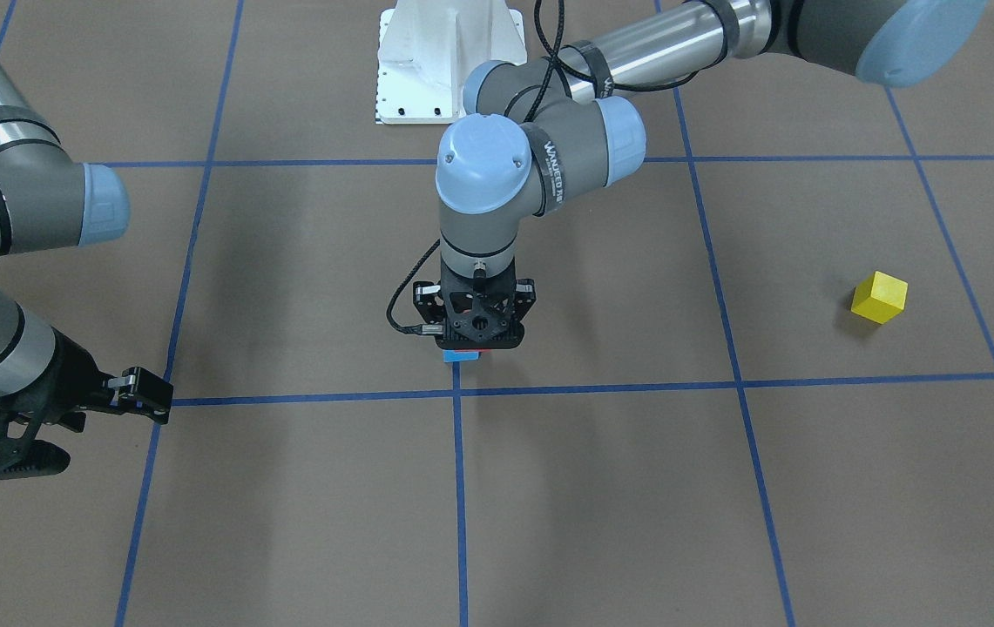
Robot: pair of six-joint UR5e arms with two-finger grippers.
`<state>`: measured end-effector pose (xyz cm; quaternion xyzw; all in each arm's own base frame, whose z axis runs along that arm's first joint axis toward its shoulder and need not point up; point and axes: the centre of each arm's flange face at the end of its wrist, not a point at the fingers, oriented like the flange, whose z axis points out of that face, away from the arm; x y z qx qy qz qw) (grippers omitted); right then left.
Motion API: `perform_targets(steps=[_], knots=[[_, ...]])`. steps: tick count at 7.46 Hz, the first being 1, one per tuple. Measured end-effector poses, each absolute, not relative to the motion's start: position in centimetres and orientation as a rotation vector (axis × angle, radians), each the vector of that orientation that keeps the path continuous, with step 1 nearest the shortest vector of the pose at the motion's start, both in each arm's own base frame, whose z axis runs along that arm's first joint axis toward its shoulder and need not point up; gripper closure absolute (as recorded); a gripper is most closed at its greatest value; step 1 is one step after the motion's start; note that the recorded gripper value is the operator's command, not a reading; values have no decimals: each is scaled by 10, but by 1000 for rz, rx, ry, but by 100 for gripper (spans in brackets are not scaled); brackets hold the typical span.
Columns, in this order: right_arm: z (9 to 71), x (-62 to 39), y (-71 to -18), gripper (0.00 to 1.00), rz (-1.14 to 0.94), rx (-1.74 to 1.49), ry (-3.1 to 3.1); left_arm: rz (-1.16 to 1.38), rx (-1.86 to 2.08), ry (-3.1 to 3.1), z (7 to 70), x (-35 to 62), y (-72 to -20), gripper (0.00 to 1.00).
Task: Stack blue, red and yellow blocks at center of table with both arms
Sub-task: 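Carry the red cube with the left gripper onto the blue cube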
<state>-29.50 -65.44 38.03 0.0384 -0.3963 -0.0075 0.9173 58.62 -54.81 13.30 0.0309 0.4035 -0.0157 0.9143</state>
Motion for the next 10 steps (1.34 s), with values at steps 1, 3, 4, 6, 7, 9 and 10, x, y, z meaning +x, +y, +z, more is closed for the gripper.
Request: perform_targets(steps=[1, 3, 4, 6, 7, 9, 10], knots=[[380, -295, -655, 1, -14, 79, -816, -32, 57, 827, 128, 595, -548, 100], [379, -295, -654, 1, -11, 78, -817, -29, 48, 818, 126, 603, -548, 100], [380, -295, -654, 1, -11, 77, -817, -27, 45, 813, 128, 604, -548, 100], [380, -296, -654, 1, -9, 76, -817, -24, 41, 806, 131, 605, -548, 100], [380, -296, -654, 1, -8, 76, -817, -25, 39, 804, 132, 605, -548, 100], [380, -296, -654, 1, -8, 76, -817, -30, 38, 805, 132, 605, -549, 0], [380, -296, -654, 1, -9, 76, -816, -31, 40, 809, 131, 604, -549, 0]])
